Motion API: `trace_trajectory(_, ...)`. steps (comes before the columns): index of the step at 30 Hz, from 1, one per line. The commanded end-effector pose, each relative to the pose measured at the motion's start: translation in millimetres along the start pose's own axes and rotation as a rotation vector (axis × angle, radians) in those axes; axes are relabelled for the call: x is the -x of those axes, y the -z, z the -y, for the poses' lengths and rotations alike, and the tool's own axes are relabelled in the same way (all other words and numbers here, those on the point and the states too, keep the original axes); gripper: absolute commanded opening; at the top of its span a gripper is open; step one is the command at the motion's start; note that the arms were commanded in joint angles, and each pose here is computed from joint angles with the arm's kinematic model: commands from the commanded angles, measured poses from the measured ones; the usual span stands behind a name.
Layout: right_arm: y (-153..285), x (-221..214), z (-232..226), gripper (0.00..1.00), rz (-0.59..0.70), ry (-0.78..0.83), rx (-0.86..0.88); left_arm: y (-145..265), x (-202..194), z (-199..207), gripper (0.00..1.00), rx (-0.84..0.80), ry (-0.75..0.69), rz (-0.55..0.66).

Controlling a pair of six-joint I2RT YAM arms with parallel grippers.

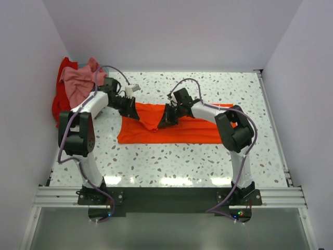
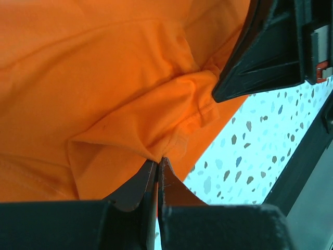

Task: Fold and stack the t-shirts
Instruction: Fold the tshirt

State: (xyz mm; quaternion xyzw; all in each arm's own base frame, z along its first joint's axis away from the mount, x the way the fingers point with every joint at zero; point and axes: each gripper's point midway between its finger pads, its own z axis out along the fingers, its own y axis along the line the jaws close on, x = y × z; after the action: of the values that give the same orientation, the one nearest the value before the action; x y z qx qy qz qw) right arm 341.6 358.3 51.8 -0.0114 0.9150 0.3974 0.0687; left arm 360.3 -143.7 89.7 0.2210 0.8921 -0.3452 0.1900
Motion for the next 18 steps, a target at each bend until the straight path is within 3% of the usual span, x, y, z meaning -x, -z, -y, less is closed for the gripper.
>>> trace_trajectory(1,9,26,-23,0.0,0.044,0.026,0.121,-6,22,-1,0.02,-0.055,0.016,0.037)
trace_trajectory(2,11,28,-25,0.0,0.049,0.019,0.13,-5,32,-2,0.02,-0.057,0.005,0.055)
trace_trajectory(4,13,36,-28,0.09,0.065,0.025,0.162,-9,37,-7,0.02,-0.06,0.019,0.063)
trace_trajectory(7,15,44,-27,0.12,0.085,0.027,0.167,-14,48,-15,0.03,-0.06,0.026,0.089)
trace_trajectory(18,22,70,2,0.02,0.136,0.015,0.105,-22,59,-36,0.05,-0.035,0.05,0.133)
